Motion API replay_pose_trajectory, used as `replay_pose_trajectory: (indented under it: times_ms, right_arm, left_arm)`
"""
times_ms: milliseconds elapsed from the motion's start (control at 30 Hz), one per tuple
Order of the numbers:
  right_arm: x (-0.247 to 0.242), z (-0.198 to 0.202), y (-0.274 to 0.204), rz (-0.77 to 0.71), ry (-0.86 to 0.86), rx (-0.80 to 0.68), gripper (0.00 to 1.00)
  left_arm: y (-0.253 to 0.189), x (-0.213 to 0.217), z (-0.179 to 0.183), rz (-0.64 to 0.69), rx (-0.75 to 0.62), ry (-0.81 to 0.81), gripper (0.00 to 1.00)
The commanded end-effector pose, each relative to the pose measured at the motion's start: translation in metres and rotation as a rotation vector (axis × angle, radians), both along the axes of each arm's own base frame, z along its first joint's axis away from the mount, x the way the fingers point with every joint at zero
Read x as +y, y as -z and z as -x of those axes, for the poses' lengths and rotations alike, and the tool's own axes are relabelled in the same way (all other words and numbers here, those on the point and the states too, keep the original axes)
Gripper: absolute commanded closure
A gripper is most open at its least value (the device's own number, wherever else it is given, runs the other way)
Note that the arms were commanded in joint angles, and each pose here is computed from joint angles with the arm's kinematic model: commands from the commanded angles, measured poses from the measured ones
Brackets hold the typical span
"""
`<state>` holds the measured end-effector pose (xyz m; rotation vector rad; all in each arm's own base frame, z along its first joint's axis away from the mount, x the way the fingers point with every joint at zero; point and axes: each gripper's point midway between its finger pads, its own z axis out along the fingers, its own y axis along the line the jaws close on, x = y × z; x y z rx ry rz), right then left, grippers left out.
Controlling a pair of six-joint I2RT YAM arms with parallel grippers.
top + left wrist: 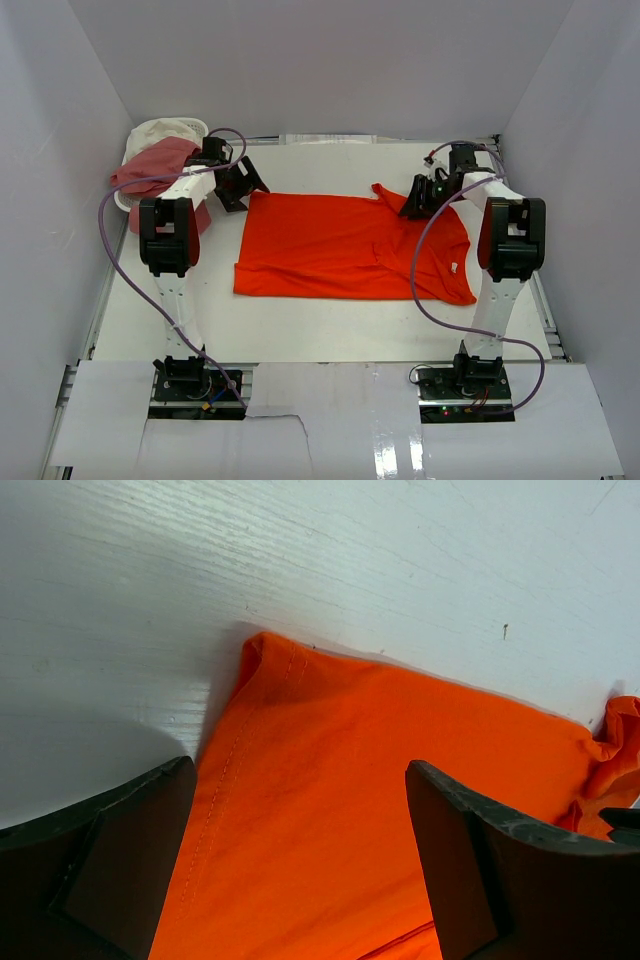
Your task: Fold and stack the t-shirts
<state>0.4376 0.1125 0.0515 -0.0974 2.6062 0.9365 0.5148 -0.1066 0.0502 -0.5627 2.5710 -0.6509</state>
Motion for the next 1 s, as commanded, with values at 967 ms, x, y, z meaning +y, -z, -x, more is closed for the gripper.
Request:
replay_pose_trajectory:
  times_ms: [967]
  right_arm:
    - [-0.011, -0.071, -0.001, 0.052, 0.084, -0.107, 0.53]
  left_arm:
    - [-0.04, 0.002, -0.002, -0.028, -0.095, 0.013, 0.03]
